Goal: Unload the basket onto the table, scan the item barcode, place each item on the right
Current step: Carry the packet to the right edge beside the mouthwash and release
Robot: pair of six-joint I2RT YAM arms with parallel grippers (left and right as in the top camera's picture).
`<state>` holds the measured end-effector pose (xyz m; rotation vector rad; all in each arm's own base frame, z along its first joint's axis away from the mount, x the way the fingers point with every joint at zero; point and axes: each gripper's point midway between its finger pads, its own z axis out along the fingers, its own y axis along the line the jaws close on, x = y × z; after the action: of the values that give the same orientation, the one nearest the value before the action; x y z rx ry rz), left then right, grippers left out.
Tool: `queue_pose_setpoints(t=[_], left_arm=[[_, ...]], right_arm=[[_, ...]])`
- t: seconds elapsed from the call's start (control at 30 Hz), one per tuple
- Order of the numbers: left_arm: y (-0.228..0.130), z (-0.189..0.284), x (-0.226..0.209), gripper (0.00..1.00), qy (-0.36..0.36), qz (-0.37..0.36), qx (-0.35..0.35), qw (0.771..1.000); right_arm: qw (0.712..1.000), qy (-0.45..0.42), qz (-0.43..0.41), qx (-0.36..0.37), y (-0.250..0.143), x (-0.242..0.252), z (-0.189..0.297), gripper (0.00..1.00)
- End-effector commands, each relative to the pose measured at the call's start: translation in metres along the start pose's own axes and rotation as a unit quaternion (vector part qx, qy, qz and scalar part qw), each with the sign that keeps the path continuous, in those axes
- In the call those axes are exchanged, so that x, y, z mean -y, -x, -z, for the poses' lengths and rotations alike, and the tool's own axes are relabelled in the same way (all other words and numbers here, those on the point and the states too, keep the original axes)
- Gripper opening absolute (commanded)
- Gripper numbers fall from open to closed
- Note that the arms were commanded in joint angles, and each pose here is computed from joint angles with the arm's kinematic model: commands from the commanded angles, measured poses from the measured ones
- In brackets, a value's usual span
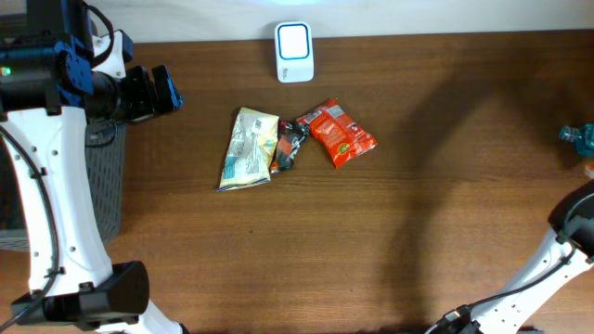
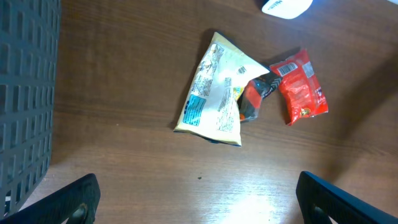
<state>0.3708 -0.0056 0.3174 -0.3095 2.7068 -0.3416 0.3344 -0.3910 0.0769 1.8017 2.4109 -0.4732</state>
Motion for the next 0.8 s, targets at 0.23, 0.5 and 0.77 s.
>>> queue_pose_setpoints(t=[0.23,0.5,0.77], left_arm=[[0.0,0.005,0.001,0.99,-0.001,0.003,0.007,1.0],[0.0,0.005,0.001,0.99,-0.001,0.003,0.007,1.0],[0.0,0.005,0.001,0.99,-0.001,0.003,0.007,1.0]], right_arm=[[0.995,0.082,-0.048,0.018,0.014,-0.015,-0.049,0.16],[0.985,0.161,0.025,0.049,0.027,-0.052,-0.03,0.81],[0.976,0.19,0.027,0.101,0.048,-0.038,0.097,0.98]])
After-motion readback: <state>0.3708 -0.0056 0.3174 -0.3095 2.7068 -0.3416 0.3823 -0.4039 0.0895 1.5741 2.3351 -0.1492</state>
